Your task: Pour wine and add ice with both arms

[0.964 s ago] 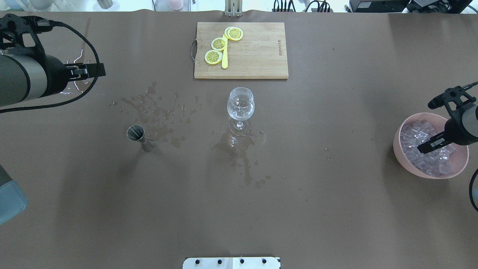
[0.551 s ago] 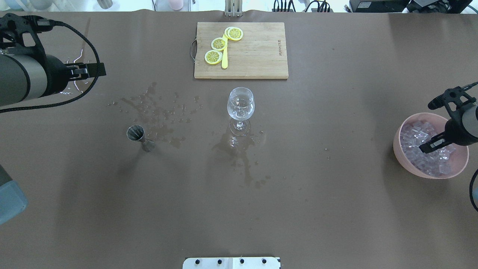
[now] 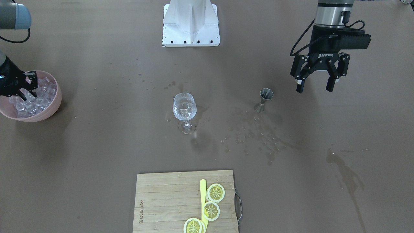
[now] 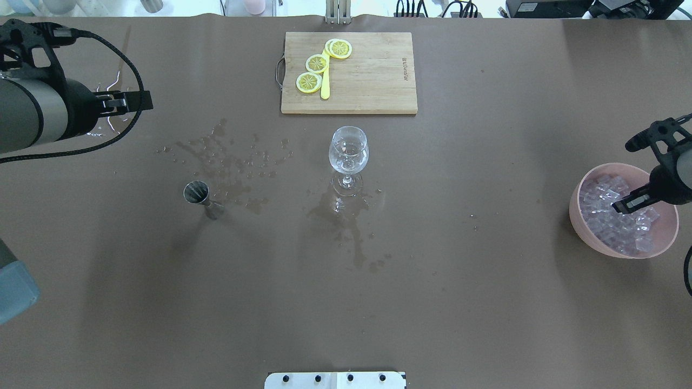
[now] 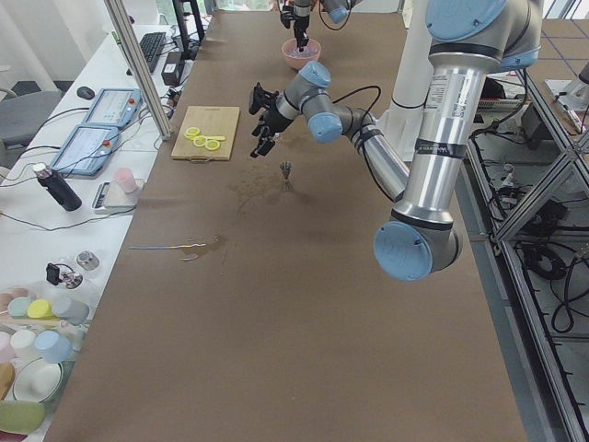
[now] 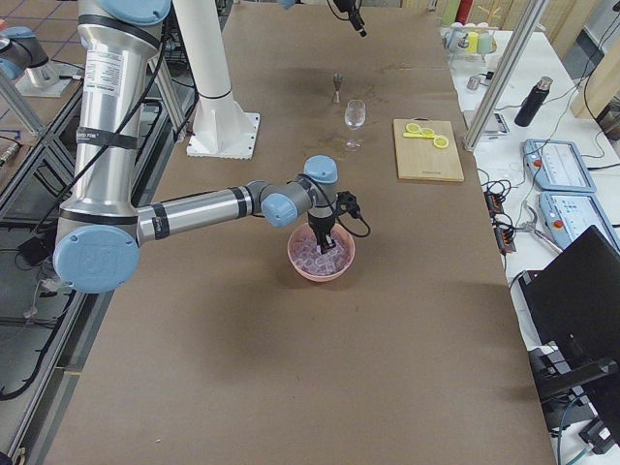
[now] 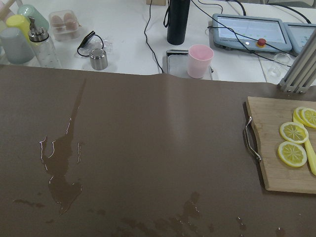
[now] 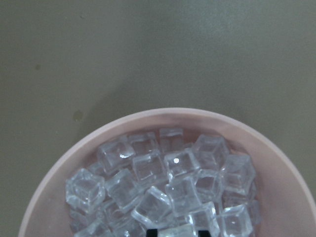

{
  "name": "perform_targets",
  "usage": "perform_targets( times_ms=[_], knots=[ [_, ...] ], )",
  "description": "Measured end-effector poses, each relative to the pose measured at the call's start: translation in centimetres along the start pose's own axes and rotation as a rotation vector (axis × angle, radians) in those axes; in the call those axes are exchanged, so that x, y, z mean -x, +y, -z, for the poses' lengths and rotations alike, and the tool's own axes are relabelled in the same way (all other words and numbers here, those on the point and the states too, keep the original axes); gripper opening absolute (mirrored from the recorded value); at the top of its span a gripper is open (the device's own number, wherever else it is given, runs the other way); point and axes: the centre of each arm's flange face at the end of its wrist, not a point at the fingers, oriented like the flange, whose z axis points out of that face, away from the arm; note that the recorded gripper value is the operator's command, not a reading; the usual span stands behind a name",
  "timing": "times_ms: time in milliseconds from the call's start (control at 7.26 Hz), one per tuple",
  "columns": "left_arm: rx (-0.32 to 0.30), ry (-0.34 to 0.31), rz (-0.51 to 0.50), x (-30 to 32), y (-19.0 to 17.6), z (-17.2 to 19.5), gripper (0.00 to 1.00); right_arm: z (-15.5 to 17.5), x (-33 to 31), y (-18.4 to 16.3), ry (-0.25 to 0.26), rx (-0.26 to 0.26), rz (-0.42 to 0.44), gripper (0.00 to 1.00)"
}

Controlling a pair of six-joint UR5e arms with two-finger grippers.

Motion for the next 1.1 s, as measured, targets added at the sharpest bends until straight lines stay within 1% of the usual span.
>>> perform_targets(
  times_ms=[138, 413, 551, 689, 964, 1102],
  knots=[
    [0.002, 0.0, 0.002, 0.1, -0.1, 0.0, 0.97, 1.7, -0.6, -0.4, -0.019, -0.026, -0.013, 0.0],
    [0.019, 0.001, 0.002, 1.4, -1.6, 0.3, 0.97, 6.0, -1.3, -2.0, -0.098, -0.096, -0.041, 0.0],
    [0.034, -0.004, -0.011, 2.9, -3.2, 0.3, 0.98, 7.9, -0.9, -3.2, -0.142, -0.123, -0.055, 0.0],
    [0.071, -0.007, -0.049, 5.4, -5.6, 0.2, 0.98, 9.8, -0.1, -5.1, -0.186, -0.141, -0.094, 0.0],
    [0.167, -0.003, -0.179, 12.3, -10.5, -0.5, 0.98, 13.6, 3.3, -10.0, -0.274, -0.18, -0.22, 0.0],
    [0.203, -0.024, -0.198, 15.3, -11.2, -1.3, 0.98, 15.4, 5.7, -12.3, -0.319, -0.194, -0.274, 0.0]
  ],
)
